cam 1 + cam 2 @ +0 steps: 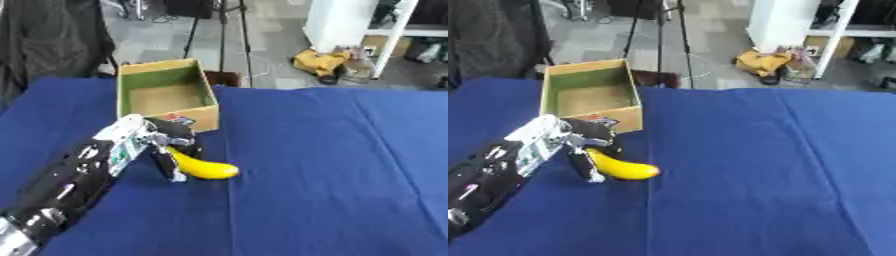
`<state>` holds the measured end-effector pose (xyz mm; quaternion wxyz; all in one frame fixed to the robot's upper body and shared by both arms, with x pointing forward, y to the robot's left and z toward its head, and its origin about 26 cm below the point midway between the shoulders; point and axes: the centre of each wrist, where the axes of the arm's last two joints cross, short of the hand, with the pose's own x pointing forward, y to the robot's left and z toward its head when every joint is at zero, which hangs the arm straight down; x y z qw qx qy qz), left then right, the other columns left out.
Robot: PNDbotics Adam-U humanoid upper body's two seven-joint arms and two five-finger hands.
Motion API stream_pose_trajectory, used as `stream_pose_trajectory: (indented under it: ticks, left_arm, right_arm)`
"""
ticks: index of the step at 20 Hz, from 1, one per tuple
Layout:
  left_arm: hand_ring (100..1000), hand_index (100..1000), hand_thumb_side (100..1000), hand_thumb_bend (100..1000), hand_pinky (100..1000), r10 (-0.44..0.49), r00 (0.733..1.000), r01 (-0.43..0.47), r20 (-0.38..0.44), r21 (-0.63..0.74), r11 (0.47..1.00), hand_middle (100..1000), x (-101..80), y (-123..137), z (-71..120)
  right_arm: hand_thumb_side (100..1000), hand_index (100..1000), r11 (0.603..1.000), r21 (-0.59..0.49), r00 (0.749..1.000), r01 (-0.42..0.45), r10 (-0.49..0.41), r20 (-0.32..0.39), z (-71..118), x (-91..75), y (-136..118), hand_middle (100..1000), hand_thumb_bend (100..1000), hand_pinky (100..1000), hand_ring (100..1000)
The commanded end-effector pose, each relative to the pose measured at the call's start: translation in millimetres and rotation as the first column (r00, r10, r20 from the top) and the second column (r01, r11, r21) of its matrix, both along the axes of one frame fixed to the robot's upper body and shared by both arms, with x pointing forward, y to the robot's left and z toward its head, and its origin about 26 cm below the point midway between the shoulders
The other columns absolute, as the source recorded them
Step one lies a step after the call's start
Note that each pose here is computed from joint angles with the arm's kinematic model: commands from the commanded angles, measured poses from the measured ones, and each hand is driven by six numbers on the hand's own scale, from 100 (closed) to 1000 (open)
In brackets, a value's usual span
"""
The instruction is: Pick up objects on the table and place them in the box.
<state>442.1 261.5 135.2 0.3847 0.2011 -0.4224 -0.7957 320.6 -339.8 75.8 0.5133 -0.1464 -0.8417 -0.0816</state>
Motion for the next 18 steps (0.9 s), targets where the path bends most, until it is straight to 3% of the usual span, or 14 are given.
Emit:
stream_pose_trajectory:
  ticks: [1, 9, 18]
  left_arm:
    - [592, 723, 299, 360, 661, 0.010, 0.999, -0.010, 0.041, -0.008, 1.000, 573, 2.7, 6, 17.6]
    - [541, 671, 267, 286, 626, 0.021, 0.996, -0.020, 0.086, -0.013, 1.000, 519, 2.6, 11, 28.7]
    - [530, 647, 261, 264, 617, 0.044, 0.986, -0.037, 0.163, -0.044, 0.998, 501, 1.4, 20, 59.7]
  right_arm:
    - [644, 728, 1.000, -0.012, 1.000, -0.001, 0.001, 0.022, 7.9, 0.1, -4, 639, 100, 670, 623]
    - [644, 728, 1.000, -0.014, 1.000, 0.002, -0.002, 0.020, 7.7, -0.3, -5, 639, 100, 670, 623]
    - [644, 728, 1.000, -0.017, 1.000, 0.004, -0.004, 0.018, 7.5, -0.8, -6, 639, 100, 670, 623]
